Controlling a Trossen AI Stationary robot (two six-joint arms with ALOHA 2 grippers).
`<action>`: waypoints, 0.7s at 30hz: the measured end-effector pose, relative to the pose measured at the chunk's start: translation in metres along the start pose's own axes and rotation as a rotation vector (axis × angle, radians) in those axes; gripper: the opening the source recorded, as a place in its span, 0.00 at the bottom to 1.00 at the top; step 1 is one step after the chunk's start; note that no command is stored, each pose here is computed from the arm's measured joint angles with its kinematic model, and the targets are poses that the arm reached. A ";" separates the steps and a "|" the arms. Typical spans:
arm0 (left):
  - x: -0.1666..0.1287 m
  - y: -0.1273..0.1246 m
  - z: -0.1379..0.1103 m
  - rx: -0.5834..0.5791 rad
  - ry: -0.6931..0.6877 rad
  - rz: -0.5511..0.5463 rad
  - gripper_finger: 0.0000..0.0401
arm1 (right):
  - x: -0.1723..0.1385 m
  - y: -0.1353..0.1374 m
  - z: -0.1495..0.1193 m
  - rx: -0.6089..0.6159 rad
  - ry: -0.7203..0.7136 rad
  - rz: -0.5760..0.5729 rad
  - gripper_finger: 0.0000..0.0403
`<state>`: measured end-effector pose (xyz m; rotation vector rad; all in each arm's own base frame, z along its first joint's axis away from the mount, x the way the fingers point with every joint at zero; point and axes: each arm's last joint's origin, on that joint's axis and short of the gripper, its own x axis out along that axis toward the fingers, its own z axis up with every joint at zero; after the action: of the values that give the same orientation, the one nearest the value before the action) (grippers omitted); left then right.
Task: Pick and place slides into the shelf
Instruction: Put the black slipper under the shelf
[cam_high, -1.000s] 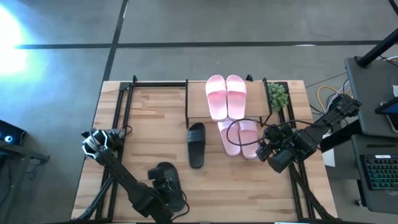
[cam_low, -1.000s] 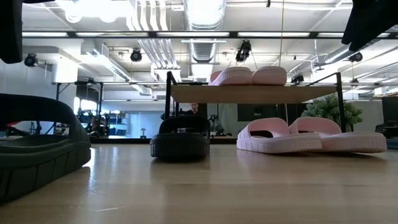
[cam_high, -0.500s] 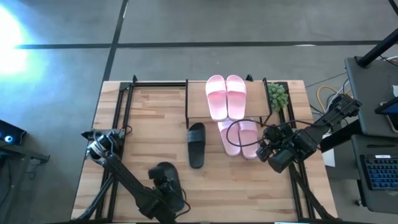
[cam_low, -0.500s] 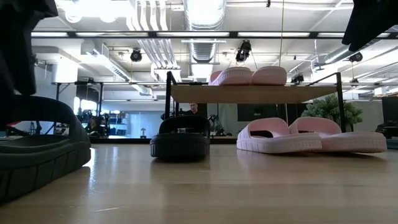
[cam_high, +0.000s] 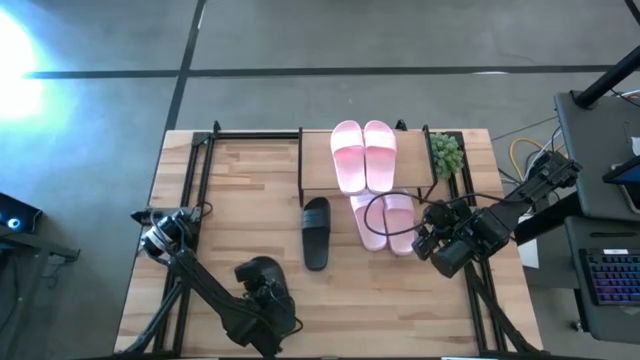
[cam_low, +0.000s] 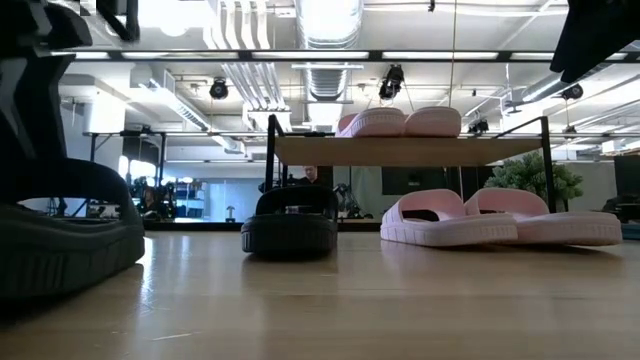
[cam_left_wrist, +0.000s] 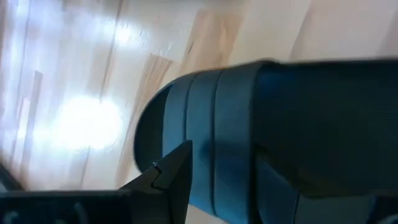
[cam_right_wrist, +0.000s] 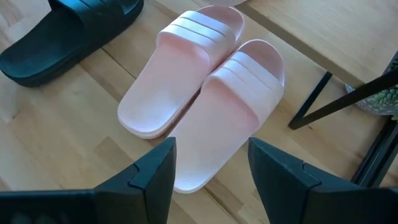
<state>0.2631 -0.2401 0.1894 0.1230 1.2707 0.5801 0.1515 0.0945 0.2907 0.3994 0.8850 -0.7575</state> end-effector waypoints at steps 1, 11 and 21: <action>0.002 0.001 -0.001 0.003 0.004 0.008 0.33 | 0.000 0.000 0.000 0.000 0.000 0.000 0.48; 0.020 0.007 -0.003 0.012 0.022 0.073 0.17 | 0.000 0.000 0.000 0.009 0.000 0.001 0.48; 0.000 0.020 0.017 0.029 -0.044 0.019 0.01 | 0.000 0.000 0.000 0.009 -0.001 0.001 0.48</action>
<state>0.2722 -0.2196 0.2026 0.1709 1.2367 0.5723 0.1516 0.0945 0.2907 0.4071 0.8810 -0.7613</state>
